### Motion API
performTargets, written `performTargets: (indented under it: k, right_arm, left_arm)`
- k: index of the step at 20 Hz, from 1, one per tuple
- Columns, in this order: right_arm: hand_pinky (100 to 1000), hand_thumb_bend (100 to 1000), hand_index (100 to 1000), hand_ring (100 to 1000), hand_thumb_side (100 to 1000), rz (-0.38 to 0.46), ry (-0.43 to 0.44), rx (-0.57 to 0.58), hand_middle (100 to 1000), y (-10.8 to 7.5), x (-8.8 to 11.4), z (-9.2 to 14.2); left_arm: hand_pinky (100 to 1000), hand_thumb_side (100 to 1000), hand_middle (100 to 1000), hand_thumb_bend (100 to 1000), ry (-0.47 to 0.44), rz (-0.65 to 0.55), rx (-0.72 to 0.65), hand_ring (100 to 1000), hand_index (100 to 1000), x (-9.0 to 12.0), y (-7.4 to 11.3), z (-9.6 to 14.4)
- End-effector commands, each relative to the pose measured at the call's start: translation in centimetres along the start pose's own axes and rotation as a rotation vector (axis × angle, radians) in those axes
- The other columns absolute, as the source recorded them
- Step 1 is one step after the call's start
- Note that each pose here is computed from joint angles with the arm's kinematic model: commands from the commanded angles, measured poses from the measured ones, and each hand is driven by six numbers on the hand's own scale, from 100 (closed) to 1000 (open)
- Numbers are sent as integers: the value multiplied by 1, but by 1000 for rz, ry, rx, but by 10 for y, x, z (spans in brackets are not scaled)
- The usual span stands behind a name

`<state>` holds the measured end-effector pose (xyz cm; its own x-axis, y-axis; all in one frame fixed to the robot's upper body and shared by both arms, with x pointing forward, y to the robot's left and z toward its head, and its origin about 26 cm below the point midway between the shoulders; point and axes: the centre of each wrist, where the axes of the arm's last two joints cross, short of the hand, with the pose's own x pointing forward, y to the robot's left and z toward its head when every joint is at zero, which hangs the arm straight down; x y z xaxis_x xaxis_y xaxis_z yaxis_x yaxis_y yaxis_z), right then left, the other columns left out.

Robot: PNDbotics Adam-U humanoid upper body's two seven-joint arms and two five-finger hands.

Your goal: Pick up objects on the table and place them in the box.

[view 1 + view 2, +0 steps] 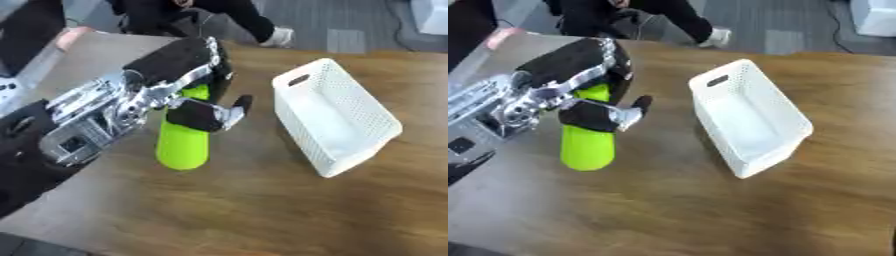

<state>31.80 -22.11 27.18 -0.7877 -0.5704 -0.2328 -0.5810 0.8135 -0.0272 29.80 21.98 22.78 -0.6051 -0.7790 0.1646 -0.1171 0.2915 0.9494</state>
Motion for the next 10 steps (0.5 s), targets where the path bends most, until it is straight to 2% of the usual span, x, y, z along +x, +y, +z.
performTargets:
  k: [1, 10]
  right_arm:
    - [278, 100, 492, 321, 1000, 22, -96, 92, 363, 3, -1, -7]
    - [277, 100, 491, 320, 1000, 14, -106, 81, 362, 7, -4, -7]
  left_arm:
    - [100, 654, 100, 100, -22, 78, 140, 100, 215, 5, 10, -4]
    - [100, 672, 100, 100, -41, 343, 388, 100, 246, 18, 11, -15]
